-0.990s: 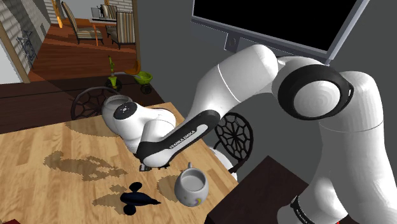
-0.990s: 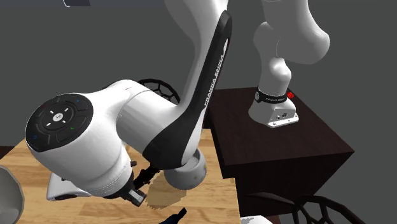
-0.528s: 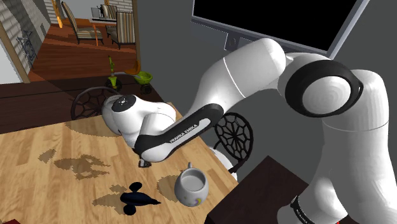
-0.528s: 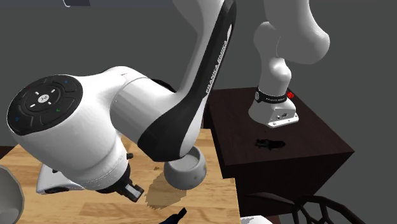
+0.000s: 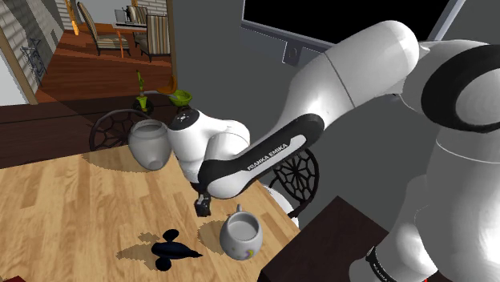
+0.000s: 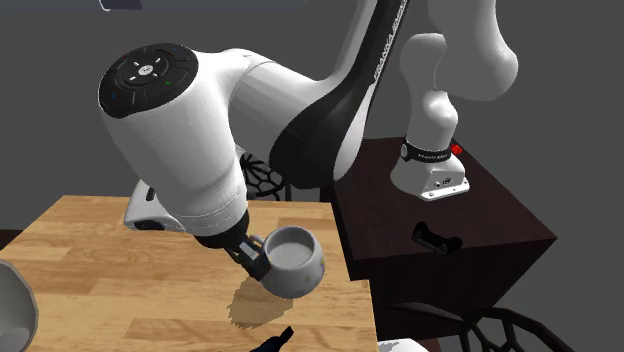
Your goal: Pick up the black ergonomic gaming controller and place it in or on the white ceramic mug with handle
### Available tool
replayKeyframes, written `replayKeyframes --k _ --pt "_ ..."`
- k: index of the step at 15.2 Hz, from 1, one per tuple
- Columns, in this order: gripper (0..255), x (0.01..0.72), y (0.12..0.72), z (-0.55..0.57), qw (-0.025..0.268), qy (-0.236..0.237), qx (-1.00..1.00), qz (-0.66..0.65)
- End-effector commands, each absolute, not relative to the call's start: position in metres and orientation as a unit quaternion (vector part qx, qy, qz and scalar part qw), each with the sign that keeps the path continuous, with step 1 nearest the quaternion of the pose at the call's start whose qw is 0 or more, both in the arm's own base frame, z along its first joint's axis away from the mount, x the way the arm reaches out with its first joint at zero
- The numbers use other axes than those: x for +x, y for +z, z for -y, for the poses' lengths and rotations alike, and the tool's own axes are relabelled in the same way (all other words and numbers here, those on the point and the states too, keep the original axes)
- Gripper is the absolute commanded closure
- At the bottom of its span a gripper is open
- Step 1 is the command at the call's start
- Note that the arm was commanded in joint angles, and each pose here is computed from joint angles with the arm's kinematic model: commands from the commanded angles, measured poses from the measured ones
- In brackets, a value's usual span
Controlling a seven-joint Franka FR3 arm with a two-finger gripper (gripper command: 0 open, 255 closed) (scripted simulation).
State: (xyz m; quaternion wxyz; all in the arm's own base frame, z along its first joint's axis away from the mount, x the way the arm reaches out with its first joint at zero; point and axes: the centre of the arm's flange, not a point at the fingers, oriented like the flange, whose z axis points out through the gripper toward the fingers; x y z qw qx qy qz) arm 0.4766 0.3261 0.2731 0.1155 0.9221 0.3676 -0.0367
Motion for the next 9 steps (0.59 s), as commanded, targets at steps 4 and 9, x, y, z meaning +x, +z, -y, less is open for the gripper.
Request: replayKeyframes --k 4,9 --pt "0 0.431 0.297 -0.297 0.111 -0.054 0.946 -0.3" --pt "0 0.382 0.323 -0.276 0.106 -0.071 0.964 -0.233"
